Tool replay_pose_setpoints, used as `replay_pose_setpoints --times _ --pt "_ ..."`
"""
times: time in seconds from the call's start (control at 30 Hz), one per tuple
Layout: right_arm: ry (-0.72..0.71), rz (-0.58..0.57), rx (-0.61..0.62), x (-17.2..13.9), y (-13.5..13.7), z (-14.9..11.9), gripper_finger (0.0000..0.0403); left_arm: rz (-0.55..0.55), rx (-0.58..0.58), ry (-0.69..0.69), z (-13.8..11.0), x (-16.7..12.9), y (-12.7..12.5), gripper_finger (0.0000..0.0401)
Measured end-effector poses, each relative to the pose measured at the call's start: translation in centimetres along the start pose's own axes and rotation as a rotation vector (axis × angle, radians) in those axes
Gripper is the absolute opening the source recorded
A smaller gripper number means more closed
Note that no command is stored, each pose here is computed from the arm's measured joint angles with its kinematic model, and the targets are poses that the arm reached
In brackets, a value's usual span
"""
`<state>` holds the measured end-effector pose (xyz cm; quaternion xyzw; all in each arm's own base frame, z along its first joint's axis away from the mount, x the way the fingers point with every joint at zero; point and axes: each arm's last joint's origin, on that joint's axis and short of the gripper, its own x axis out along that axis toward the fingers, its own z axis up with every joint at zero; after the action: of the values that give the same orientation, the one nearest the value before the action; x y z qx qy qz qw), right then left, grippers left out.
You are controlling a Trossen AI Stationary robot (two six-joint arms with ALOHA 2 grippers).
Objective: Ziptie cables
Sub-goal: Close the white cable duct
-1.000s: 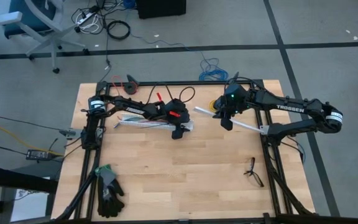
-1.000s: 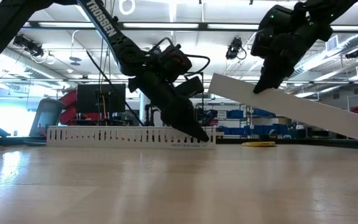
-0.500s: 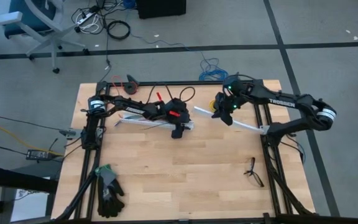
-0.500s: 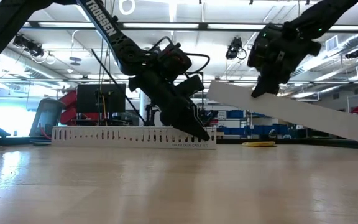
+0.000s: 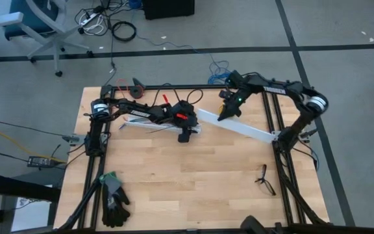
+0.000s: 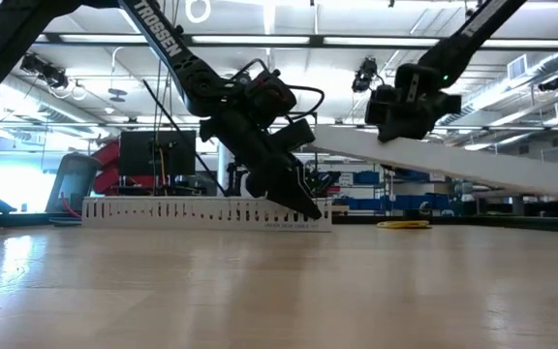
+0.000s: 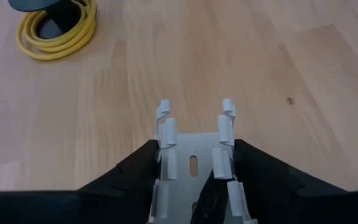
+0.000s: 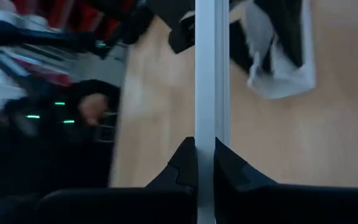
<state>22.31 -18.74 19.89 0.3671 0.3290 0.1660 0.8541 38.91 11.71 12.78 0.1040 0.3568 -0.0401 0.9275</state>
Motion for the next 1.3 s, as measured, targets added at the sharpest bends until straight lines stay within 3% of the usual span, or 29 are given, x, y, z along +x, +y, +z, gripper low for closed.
replay_pose_setpoints --times 0.2,0.6,0.8,1.3 --pt "0.119 0.050 0.118 0.9 -2.6 -1.3 0.0008 0.008 -0.003 0.031 -0.3 -0.3 0.4 0.0205" --pt "0.161 0.152 0.193 3.8 -5.9 -2.6 0.0009 0.055 0.011 0.061 -0.7 -0.5 1.1 0.0205" --pt "0.168 0.144 0.172 4.6 -7.0 -1.8 0.0009 0.060 0.014 0.049 -0.7 -0.5 1.1 0.0205" --pt "0.156 0.025 0.198 3.0 -8.0 -0.9 0.0030 0.052 0.006 0.051 -0.8 -0.4 1.1 0.0205"
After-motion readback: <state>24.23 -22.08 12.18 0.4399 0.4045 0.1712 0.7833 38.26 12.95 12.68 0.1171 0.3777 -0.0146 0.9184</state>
